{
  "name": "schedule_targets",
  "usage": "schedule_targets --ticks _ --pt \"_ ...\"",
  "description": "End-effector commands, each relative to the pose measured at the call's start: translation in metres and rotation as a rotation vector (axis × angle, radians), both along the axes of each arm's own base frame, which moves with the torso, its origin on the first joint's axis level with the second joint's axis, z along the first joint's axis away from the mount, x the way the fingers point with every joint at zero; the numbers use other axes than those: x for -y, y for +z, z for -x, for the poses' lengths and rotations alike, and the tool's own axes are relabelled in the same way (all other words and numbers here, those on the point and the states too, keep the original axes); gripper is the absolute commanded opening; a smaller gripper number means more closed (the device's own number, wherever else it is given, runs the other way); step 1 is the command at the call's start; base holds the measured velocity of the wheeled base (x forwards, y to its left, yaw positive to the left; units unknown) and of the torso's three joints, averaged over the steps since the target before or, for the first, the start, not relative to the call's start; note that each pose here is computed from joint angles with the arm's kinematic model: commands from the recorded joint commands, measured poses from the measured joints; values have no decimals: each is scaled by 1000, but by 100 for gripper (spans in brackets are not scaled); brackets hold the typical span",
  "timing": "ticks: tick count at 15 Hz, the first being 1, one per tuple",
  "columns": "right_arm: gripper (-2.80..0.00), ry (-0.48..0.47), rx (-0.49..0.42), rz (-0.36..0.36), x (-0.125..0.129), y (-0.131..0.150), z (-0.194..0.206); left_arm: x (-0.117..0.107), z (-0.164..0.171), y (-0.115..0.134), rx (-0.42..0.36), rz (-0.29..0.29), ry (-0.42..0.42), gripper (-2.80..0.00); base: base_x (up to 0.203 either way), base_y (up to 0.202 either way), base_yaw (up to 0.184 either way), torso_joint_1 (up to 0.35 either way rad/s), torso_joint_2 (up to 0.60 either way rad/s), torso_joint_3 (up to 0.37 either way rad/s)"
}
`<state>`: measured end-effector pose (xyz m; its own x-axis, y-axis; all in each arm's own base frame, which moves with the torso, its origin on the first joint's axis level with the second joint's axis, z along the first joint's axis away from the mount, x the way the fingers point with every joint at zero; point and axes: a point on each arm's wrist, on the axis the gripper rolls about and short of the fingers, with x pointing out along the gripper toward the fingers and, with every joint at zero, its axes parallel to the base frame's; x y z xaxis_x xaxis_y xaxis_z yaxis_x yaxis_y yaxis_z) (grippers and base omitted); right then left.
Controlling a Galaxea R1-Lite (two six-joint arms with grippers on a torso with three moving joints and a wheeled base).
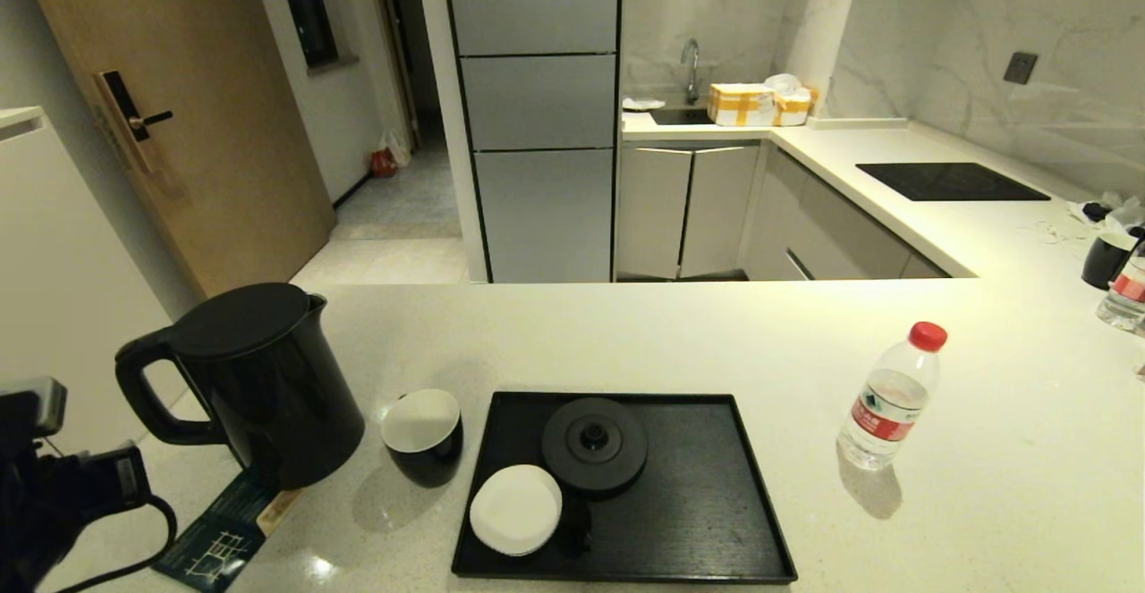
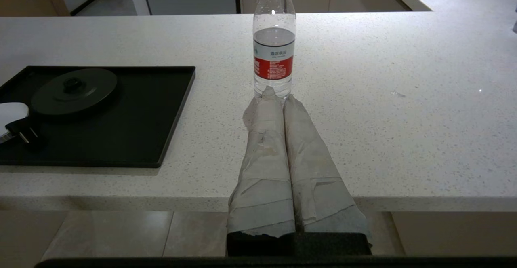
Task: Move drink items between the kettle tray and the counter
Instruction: Return the kettle to its original position
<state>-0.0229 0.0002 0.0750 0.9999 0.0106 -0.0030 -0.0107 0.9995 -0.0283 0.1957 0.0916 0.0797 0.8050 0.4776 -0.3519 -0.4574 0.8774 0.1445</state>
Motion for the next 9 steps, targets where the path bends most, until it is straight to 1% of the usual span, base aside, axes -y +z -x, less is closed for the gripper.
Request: schedule_targets --ticks 1,4,5,7,9 --pt "-280 0 -2 1 0 0 0 5 9 -3 -20 8 -3 0 0 0 0 0 0 0" --pt "-280 2 -2 1 0 0 0 7 11 -6 -31 18 -12 0 0 0 0 0 0 0" --pt "-280 1 -2 1 0 0 0 6 9 -5 -23 16 -13 0 0 0 0 0 0 0" --pt "-280 0 -2 1 0 0 0 2 -1 1 19 9 -32 0 0 0 0 0 0 0" --pt "-280 0 -2 1 0 0 0 -1 -10 -2 33 14 -55 0 0 0 0 0 0 0"
